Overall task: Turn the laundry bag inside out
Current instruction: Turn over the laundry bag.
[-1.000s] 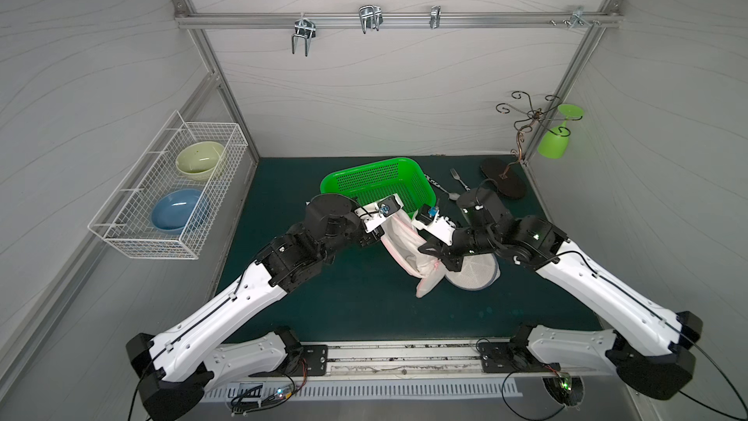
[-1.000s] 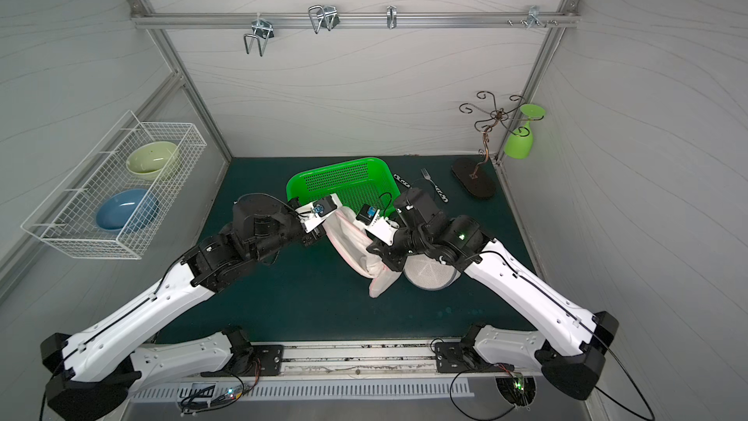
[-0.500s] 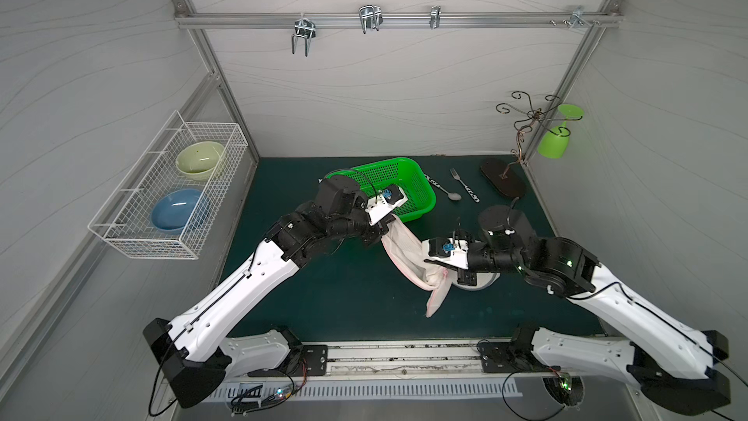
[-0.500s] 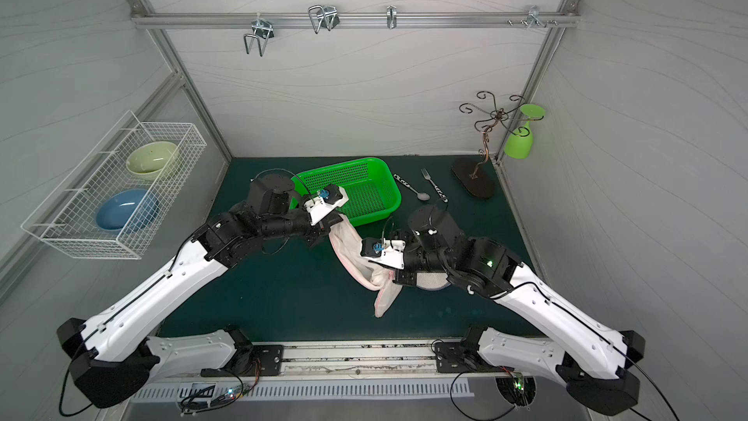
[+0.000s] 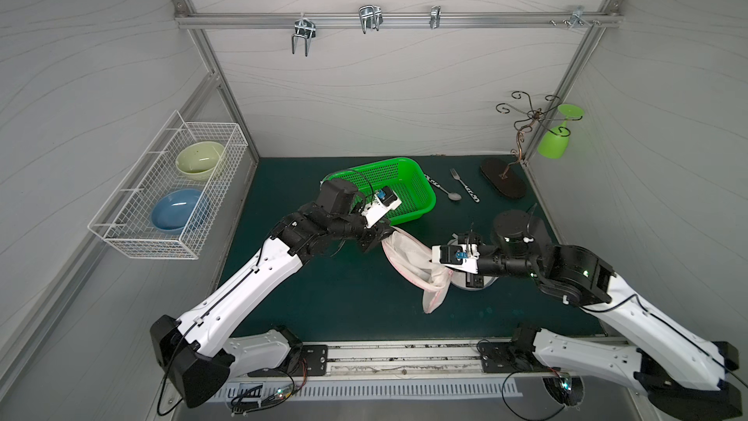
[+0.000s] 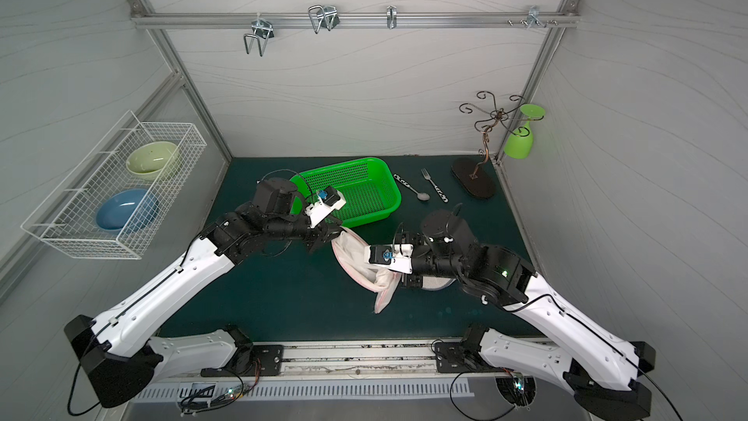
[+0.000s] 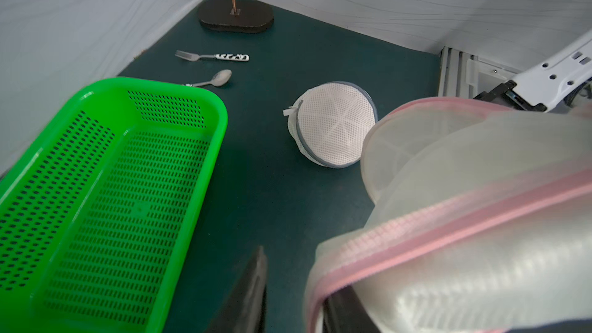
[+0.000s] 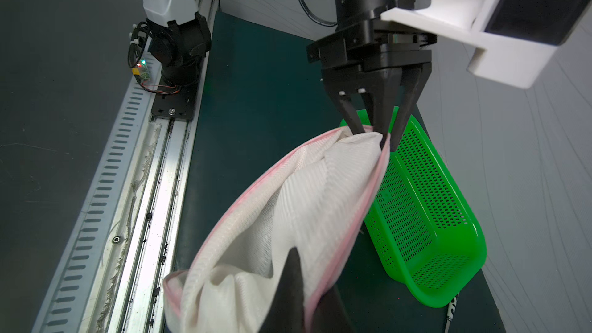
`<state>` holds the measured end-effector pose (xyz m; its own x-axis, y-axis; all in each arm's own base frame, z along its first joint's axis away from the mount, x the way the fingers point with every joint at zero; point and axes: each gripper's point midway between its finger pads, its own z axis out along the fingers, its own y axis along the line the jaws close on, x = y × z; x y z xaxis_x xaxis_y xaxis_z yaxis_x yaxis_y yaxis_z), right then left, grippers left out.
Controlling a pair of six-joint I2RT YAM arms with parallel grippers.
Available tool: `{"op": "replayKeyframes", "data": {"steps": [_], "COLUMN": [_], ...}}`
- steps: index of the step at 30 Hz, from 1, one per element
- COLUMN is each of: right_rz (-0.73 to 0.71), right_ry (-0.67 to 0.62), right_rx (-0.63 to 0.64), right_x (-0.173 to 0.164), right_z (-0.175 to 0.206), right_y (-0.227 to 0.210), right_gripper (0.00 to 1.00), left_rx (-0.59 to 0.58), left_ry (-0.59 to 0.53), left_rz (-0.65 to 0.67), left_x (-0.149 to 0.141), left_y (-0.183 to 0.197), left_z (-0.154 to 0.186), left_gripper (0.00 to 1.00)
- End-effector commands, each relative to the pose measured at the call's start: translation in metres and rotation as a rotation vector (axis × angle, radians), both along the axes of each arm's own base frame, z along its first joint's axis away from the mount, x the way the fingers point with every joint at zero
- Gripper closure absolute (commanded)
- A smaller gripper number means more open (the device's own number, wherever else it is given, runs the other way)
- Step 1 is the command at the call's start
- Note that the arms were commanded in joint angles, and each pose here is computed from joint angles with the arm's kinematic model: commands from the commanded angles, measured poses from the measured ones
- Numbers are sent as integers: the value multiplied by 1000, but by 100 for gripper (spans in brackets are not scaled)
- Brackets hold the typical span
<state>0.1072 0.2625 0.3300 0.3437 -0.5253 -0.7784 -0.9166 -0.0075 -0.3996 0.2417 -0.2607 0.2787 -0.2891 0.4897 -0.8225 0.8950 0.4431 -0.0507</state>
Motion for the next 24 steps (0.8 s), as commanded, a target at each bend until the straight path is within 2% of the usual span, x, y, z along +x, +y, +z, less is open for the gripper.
{"op": "replayKeyframes", "data": {"steps": [1, 5, 9, 14, 20, 24], "right_rz": [59, -3, -70, -116, -148, -238], "right_ry": [19, 10, 55, 102, 138, 159], "right_rx": [81, 136, 227, 341, 422, 467], "right_x": [-17, -8, 3, 12, 19, 35], "right_z": [19, 29, 42, 63, 78, 79], "right_y": [0, -2, -7, -11, -8, -9], "right_gripper": [100, 100, 100, 100, 100, 100], "left_rx": [-62, -118, -164, -211, -283, -349], "left_ry": [4, 56, 102, 154, 150, 95], "left_rz": [29, 27, 14, 11, 41, 126], "left_x": [12, 8, -1, -9, -10, -1], "left_y": [2, 4, 5, 5, 5, 13], "left_z": [4, -1, -8, -20, -24, -16], "left_gripper": [66, 60, 51, 47, 42, 32]}}
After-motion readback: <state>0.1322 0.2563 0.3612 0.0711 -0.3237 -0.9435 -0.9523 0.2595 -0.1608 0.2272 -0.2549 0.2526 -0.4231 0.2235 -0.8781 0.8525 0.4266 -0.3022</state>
